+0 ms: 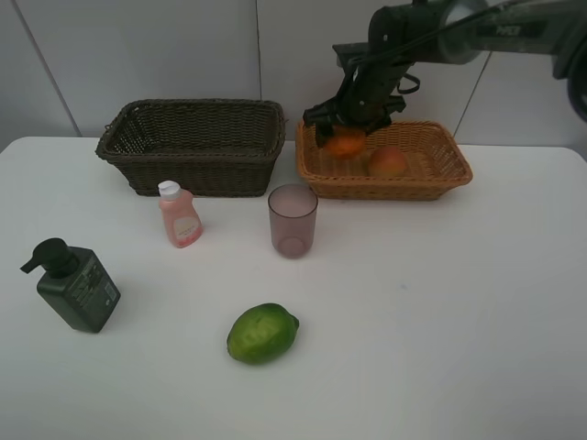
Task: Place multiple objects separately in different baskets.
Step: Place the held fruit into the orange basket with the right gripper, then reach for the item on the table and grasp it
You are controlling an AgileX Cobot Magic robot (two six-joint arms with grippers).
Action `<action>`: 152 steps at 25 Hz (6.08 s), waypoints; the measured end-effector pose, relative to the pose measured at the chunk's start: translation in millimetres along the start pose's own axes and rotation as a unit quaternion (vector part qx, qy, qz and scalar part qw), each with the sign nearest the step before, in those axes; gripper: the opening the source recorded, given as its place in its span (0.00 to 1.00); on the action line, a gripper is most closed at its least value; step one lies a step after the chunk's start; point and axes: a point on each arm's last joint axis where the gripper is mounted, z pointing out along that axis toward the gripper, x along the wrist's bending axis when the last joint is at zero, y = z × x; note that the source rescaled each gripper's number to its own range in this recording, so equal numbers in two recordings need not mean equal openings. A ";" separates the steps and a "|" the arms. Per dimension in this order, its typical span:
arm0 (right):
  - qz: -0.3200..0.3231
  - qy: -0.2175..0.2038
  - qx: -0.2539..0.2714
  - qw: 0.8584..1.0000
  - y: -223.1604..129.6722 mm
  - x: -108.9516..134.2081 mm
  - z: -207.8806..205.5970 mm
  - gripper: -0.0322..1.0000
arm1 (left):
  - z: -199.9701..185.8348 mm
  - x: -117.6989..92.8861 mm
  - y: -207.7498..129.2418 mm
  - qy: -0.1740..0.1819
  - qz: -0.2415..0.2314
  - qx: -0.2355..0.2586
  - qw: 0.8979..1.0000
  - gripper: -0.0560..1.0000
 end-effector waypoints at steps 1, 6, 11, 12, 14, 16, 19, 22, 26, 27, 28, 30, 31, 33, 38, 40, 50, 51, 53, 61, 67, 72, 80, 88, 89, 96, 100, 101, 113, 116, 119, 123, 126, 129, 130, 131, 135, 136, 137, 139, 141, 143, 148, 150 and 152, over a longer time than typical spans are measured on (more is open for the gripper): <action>0.000 0.000 0.001 1.000 -0.4 0.1 1.1 0.40 | 0.0 0.0 0.0 0.000 0.000 0.000 1.000 1.00; 0.000 0.000 0.003 1.000 -1.4 0.2 3.1 0.66 | 0.0 0.0 0.0 0.000 0.000 0.000 1.000 1.00; 0.000 -0.001 0.012 1.000 -3.0 -0.1 3.1 0.96 | 0.0 0.0 0.0 0.000 0.000 0.000 1.000 1.00; 0.000 -0.002 0.017 1.000 -3.9 -0.2 3.1 0.97 | 0.0 0.0 0.0 0.000 0.000 0.000 1.000 1.00; 0.000 -0.003 0.024 1.000 -4.3 -0.6 -0.7 0.97 | 0.0 0.0 0.0 0.000 0.000 0.000 1.000 1.00; 0.001 -0.004 0.025 1.000 -2.3 -1.4 -9.6 0.97 | 0.0 0.0 0.0 0.000 0.000 0.000 1.000 1.00; 0.003 -0.007 0.035 0.999 -0.4 -2.8 -28.4 0.97 | 0.0 0.0 0.0 0.000 0.000 0.000 1.000 1.00; 0.017 -0.010 0.056 0.998 -0.4 -2.1 -55.6 0.97 | 0.0 0.0 0.0 0.000 0.000 0.000 1.000 1.00; 0.013 -0.010 0.083 0.996 -7.2 9.9 -85.9 0.97 | 0.0 0.0 0.0 0.000 0.000 0.000 1.000 1.00; 0.010 -0.008 0.085 0.996 -10.1 13.0 -92.2 0.97 | 0.0 0.0 0.0 0.000 0.000 0.000 1.000 1.00; 0.008 -0.006 0.084 0.996 -12.4 15.5 -99.0 0.97 | 0.0 0.0 0.0 0.000 0.000 0.000 1.000 1.00; 0.010 -0.004 0.087 0.996 -20.5 18.7 -109.3 0.97 | 0.0 0.0 0.0 0.000 0.000 0.000 1.000 1.00; 0.015 -0.004 0.086 0.996 -24.0 18.1 -115.9 0.97 | 0.0 0.0 0.0 0.000 0.000 0.000 1.000 1.00; 0.020 -0.004 0.088 0.996 -35.5 16.0 -125.2 0.97 | 0.0 0.0 0.0 0.000 0.000 0.000 1.000 1.00; 0.045 -0.014 0.088 0.995 -71.6 -10.9 -152.1 0.97 | 0.0 0.0 0.0 0.000 0.000 0.000 1.000 1.00; 0.066 -0.024 0.087 0.994 -87.6 -29.6 -167.2 0.97 | 0.0 0.0 0.0 0.000 0.000 0.000 1.000 1.00; 0.192 -0.087 0.013 0.977 -184.0 -97.5 -276.3 0.97 | 0.0 0.0 0.0 0.000 0.000 0.000 1.000 1.00; 0.196 -0.090 0.005 0.976 -194.2 -96.2 -284.8 0.97 | 0.0 0.0 0.0 0.000 0.000 0.000 1.000 1.00; 0.199 -0.092 -0.025 0.975 -216.5 -89.8 -307.8 0.97 | 0.0 0.0 0.0 0.000 0.000 0.000 1.000 1.00; 0.201 -0.096 -0.188 0.957 -305.5 -61.5 -382.9 0.97 | 0.0 0.0 0.0 0.000 0.000 0.000 1.000 1.00; 0.204 -0.098 -0.255 0.940 -356.9 -46.9 -411.4 0.97 | 0.0 0.0 0.0 0.000 0.000 0.000 1.000 1.00; 0.187 -0.104 -0.296 0.931 -382.5 -40.3 -415.4 0.97 | 0.0 0.0 0.0 0.000 0.000 0.000 1.000 1.00; 0.114 -0.078 -0.314 0.939 -396.2 -32.1 -363.9 0.97 | 0.0 0.0 0.0 0.000 0.000 0.000 1.000 1.00; 0.109 -0.077 -0.291 0.947 -396.7 -33.1 -346.8 0.97 | 0.0 0.0 0.0 0.000 0.000 0.000 1.000 1.00; 0.110 -0.079 -0.291 0.947 -396.6 -33.1 -346.8 0.97 | 0.0 0.0 0.0 0.000 0.000 0.000 1.000 1.00; 0.147 -0.119 -0.287 0.939 -396.3 -32.3 -346.7 0.97 | 0.0 0.0 0.0 0.000 0.000 0.000 1.000 1.00; 0.151 -0.123 -0.287 0.938 -396.2 -32.2 -346.7 0.97 | 0.0 0.0 0.0 0.000 0.000 0.000 1.000 1.00; 0.151 -0.123 -0.287 0.938 -396.2 -32.2 -346.7 0.97 | 0.0 0.0 0.0 0.000 0.000 0.000 1.000 1.00; 0.151 -0.124 -0.288 0.937 -396.1 -32.3 -346.8 0.97 | 0.0 0.0 0.0 0.000 0.000 0.000 1.000 1.00; 0.151 -0.124 -0.288 0.937 -396.1 -32.3 -346.8 0.97 | 0.0 0.0 0.0 0.000 0.000 0.000 1.000 1.00; 0.151 -0.124 -0.288 0.937 -396.1 -32.3 -346.8 0.97 | 0.0 0.0 0.0 0.000 0.000 0.000 1.000 1.00; 0.151 -0.124 -0.288 0.937 -396.1 -32.3 -346.8 0.97 | 0.0 0.0 0.0 0.000 0.000 0.000 1.000 1.00; 0.151 -0.124 -0.288 0.937 -396.1 -32.3 -346.8 0.97 | 0.0 0.0 0.0 0.000 0.000 0.000 1.000 1.00; 0.151 -0.124 -0.288 0.937 -396.1 -32.3 -346.8 0.97 | 0.0 0.0 0.0 0.000 0.000 0.000 1.000 1.00; 0.151 -0.124 -0.288 0.937 -396.1 -32.3 -346.8 0.97 | 0.0 0.0 0.0 0.000 0.000 0.000 1.000 1.00; 0.151 -0.124 -0.288 0.937 -396.1 -32.3 -346.8 0.97 | 0.0 0.0 0.0 0.000 0.000 0.000 1.000 1.00; 0.151 -0.124 -0.288 0.937 -396.1 -32.3 -346.8 0.97 | 0.0 0.0 0.0 0.000 0.000 0.000 1.000 1.00; 0.151 -0.124 -0.288 0.937 -396.1 -32.3 -346.8 0.97 | 0.0 0.0 0.0 0.000 0.000 0.000 1.000 1.00; 0.151 -0.124 -0.288 0.937 -396.1 -32.3 -346.8 0.97 | 0.0 0.0 0.0 0.000 0.000 0.000 1.000 1.00; 0.151 -0.124 -0.288 0.937 -396.1 -32.3 -346.8 0.97 | 0.0 -0.1 0.0 -0.001 0.000 0.000 1.000 1.00; 0.151 -0.124 -0.288 0.937 -396.1 -32.3 -346.8 0.97 | -0.2 -0.7 3.0 -0.003 0.000 -0.003 1.000 1.00; 0.151 -0.124 -0.288 0.937 -396.1 -32.3 -346.8 0.97 | 1.5 -1.0 13.3 -0.004 0.002 -0.006 1.000 1.00; 0.151 -0.124 -0.288 0.937 -396.1 -32.3 -346.9 0.97 | 22.6 -2.5 52.9 -0.004 0.025 0.044 0.999 1.00; 0.151 -0.124 -0.289 0.937 -396.0 -32.4 -346.9 0.97 | 36.2 -3.2 68.0 -0.005 0.040 0.072 0.997 1.00; 0.151 -0.124 -0.289 0.937 -396.0 -32.4 -346.9 0.97 | 52.2 -4.4 83.9 -0.009 0.053 0.100 0.994 1.00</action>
